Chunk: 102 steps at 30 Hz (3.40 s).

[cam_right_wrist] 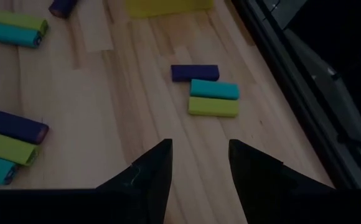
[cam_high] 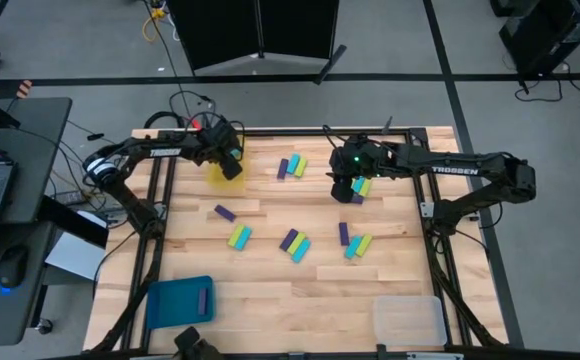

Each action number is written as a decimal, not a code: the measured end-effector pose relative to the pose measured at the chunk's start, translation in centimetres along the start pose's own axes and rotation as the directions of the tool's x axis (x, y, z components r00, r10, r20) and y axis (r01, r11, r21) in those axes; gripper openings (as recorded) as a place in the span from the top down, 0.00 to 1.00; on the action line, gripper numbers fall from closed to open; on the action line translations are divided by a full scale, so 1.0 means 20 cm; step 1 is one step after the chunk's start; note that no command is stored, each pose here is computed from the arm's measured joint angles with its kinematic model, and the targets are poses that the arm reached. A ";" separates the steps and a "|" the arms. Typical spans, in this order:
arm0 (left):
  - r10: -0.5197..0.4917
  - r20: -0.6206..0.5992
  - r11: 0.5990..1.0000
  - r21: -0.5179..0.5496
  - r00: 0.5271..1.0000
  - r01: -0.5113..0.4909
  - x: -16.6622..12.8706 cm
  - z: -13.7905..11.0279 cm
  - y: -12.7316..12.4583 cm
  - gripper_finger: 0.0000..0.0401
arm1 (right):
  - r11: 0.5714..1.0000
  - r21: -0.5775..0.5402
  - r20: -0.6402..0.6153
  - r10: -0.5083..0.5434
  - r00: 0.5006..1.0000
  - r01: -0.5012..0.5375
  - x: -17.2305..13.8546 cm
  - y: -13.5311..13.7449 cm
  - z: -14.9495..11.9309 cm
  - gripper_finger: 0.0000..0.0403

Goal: Sort blocks
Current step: Put the blue block into the yellow bin

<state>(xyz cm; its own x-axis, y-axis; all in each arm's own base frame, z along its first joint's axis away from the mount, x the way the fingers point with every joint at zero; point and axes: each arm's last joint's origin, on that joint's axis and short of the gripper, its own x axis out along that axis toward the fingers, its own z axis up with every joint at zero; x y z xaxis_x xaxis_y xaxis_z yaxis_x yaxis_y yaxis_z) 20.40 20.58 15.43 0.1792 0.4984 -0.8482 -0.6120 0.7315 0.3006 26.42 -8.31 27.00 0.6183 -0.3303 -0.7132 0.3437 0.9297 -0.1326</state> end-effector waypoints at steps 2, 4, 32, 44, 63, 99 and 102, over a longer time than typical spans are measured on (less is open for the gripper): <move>0.004 0.019 1.000 -0.006 1.000 -0.004 -0.02 0.01 0.00 0.57 | 0.999 0.019 0.003 -0.031 1.000 0.031 0.00 0.00 0.00 0.58; -0.006 0.049 1.000 -0.014 0.999 0.006 -0.05 0.02 0.01 0.56 | 0.998 0.022 0.002 -0.058 0.998 0.058 0.00 0.00 0.00 0.57; -0.411 0.808 0.896 0.273 0.423 0.350 -0.56 -0.16 -0.42 0.67 | 0.979 0.199 -0.168 0.089 0.982 -0.055 -0.15 0.33 -0.12 0.71; -0.535 0.766 0.833 0.411 0.357 0.370 -0.58 -0.27 -0.56 0.67 | 0.975 0.042 -0.272 0.220 0.937 -0.217 -0.08 0.67 -0.22 0.59; -0.568 0.755 0.812 0.449 0.328 0.374 -0.60 -0.28 -0.60 0.67 | 0.856 -0.223 -0.170 0.437 0.883 -0.466 0.40 0.86 -0.21 0.47; -0.581 0.737 0.805 0.457 0.346 0.378 -0.59 -0.29 -0.61 0.67 | 0.847 -0.237 -0.178 0.445 0.878 -0.477 0.43 0.93 -0.25 0.49; -0.582 0.736 0.804 0.458 0.346 0.379 -0.59 -0.29 -0.61 0.67 | 0.841 -0.250 -0.197 0.441 0.876 -0.480 0.45 0.92 -0.26 0.49</move>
<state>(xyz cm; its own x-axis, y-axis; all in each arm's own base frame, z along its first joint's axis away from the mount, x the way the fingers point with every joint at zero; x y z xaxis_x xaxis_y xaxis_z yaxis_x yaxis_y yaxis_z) 21.20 3.00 19.29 0.9851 0.0893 -0.1472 -0.0718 0.9902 0.1201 34.69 6.56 14.60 0.5536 0.1530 -0.8186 -0.1848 0.9810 0.0584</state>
